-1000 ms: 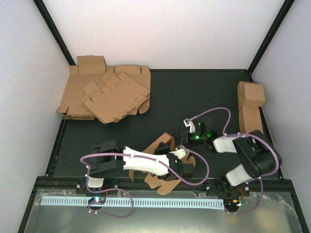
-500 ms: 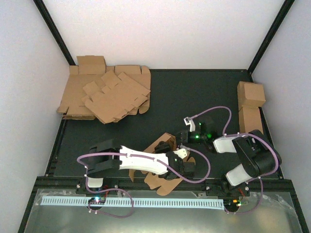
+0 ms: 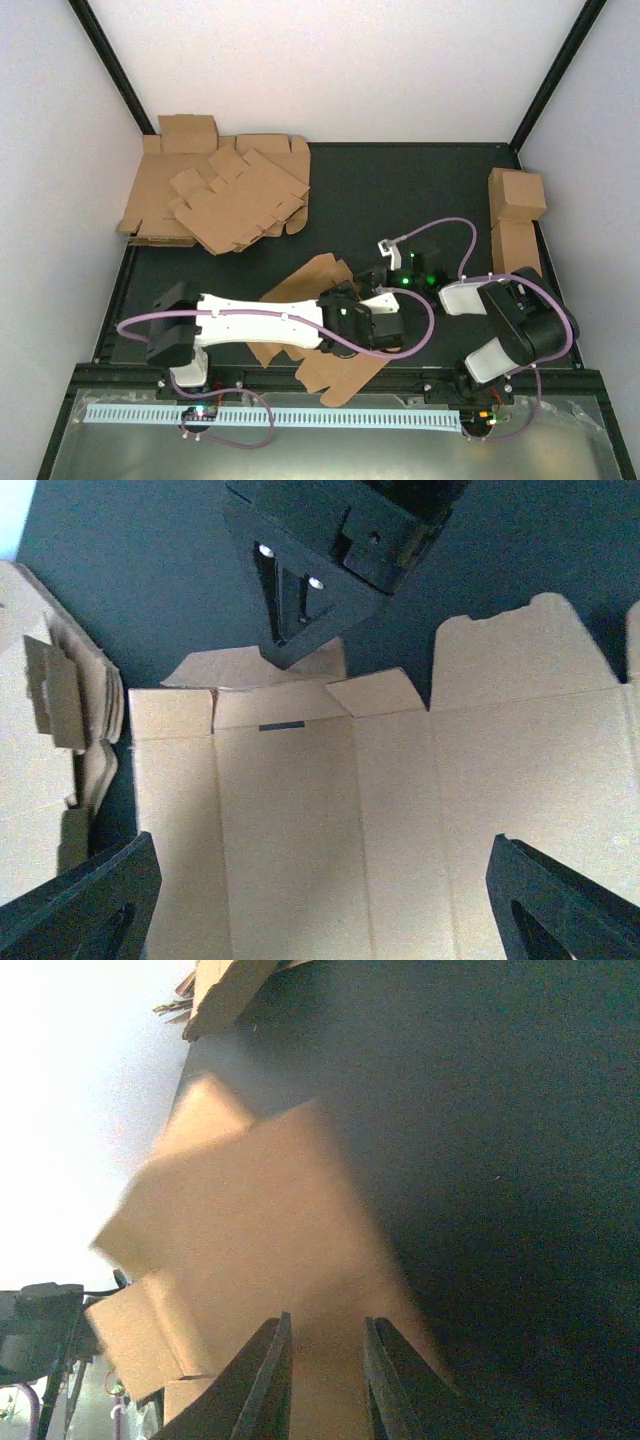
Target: Fold the paper box
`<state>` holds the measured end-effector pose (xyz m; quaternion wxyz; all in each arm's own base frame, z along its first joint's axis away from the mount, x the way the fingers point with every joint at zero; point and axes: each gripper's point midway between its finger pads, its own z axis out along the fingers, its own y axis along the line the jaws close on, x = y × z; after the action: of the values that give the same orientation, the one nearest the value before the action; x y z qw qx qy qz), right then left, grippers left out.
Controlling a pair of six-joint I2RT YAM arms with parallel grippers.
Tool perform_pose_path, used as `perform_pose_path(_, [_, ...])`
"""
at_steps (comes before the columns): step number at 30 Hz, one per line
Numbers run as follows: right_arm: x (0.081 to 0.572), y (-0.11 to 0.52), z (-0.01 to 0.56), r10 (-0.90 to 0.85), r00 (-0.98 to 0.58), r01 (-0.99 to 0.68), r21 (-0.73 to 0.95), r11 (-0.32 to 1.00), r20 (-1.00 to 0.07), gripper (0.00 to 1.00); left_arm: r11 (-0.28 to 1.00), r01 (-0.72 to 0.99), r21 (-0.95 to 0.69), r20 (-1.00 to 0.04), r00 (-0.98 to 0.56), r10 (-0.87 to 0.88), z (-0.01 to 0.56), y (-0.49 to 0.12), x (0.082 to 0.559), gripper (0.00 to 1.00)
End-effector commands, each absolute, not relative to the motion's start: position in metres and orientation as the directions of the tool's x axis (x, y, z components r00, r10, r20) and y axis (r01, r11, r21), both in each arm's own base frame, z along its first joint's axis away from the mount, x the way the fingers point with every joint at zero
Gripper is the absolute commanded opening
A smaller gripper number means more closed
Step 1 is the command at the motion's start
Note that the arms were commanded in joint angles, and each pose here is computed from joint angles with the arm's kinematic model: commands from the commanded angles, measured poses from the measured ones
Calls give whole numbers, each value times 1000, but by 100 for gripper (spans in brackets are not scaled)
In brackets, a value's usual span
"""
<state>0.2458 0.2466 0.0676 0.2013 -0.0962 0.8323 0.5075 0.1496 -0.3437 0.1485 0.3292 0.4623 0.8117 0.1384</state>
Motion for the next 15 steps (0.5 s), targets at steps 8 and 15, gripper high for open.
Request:
perform_pose_path(8, [248,247,65,39,-886,-391,788,477,-463,23,802,595,57,-591,-627,508,196,-290,207,93])
perform_pose_path(15, [259,239,77,46,-860,-400,729,556,-508,37,899,400,-176,-608,-762,221,171,-224,261,86])
